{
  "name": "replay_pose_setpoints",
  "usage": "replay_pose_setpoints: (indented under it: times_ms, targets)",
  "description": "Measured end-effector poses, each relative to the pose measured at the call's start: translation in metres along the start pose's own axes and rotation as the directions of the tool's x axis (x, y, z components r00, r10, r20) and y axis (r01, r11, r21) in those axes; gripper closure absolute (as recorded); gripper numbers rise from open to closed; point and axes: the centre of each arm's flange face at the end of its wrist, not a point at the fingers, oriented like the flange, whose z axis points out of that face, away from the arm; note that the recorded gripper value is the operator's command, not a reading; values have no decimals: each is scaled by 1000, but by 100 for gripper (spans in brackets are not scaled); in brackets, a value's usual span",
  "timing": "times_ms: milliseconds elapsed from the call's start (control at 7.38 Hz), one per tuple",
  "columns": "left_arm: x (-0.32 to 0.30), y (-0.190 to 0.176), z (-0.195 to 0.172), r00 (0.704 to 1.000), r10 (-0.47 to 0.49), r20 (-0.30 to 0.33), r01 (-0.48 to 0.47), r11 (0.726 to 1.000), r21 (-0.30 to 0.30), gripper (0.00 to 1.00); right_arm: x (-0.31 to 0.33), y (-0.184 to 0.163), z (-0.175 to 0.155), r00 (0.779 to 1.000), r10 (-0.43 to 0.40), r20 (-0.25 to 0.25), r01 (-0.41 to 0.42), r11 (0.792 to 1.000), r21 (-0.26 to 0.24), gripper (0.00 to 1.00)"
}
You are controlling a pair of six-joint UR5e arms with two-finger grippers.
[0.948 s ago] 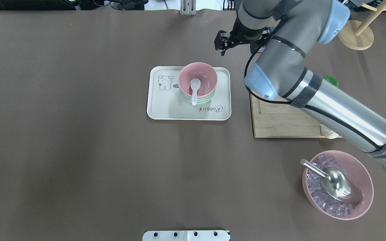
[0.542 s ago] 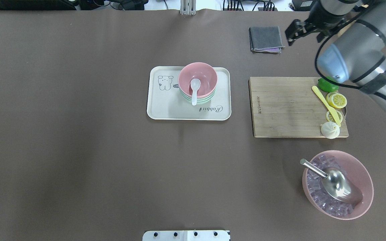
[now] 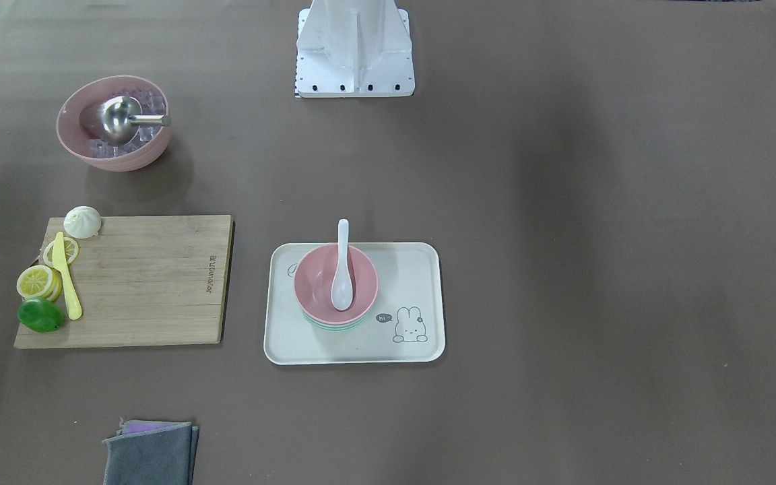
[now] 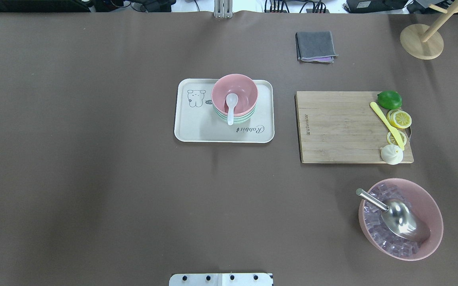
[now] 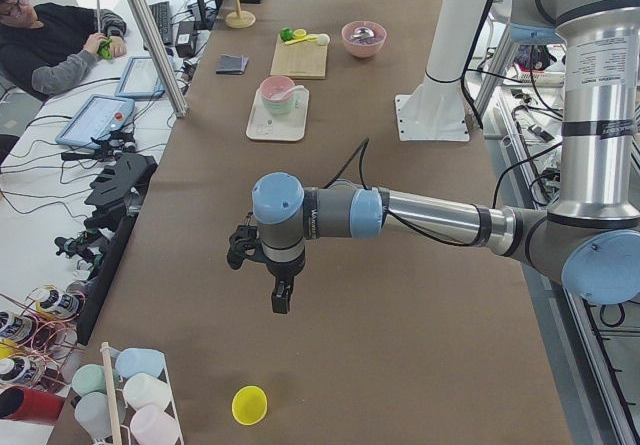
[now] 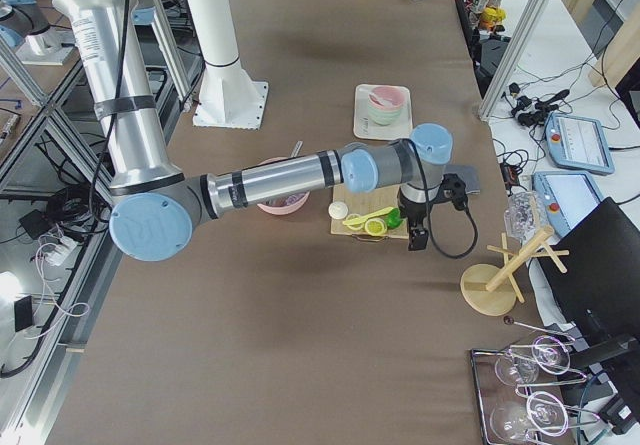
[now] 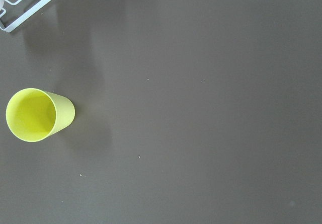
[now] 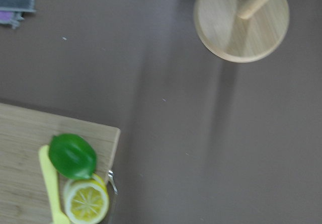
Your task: Stack pink bowl on green and place spoon
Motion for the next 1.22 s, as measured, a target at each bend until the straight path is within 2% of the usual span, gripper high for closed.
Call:
replay_pose_setpoints:
  times_ms: [135, 406, 542, 948, 1219]
  targets:
    - [3, -1, -3, 1000, 12, -4, -12, 1000, 15, 1, 32, 33, 4, 999, 44, 8, -44, 999, -14, 0]
    - [11, -7, -13, 999, 42, -3, -41, 998, 43, 1, 62, 71, 10, 995, 100, 11, -100, 995, -31, 0]
    - [14, -8, -15, 999, 49, -2, -49, 998, 50, 1, 67, 79, 13, 994, 112, 10, -111, 993, -36, 0]
    - [19, -11, -22, 998, 65, -1, -65, 996, 65, 1, 72, 89, 17, 995, 95, 12, -95, 995, -8, 0]
    - [12, -11, -13, 999, 52, -4, -52, 997, 49, 1, 76, 99, 22, 995, 94, 13, -94, 996, -5, 0]
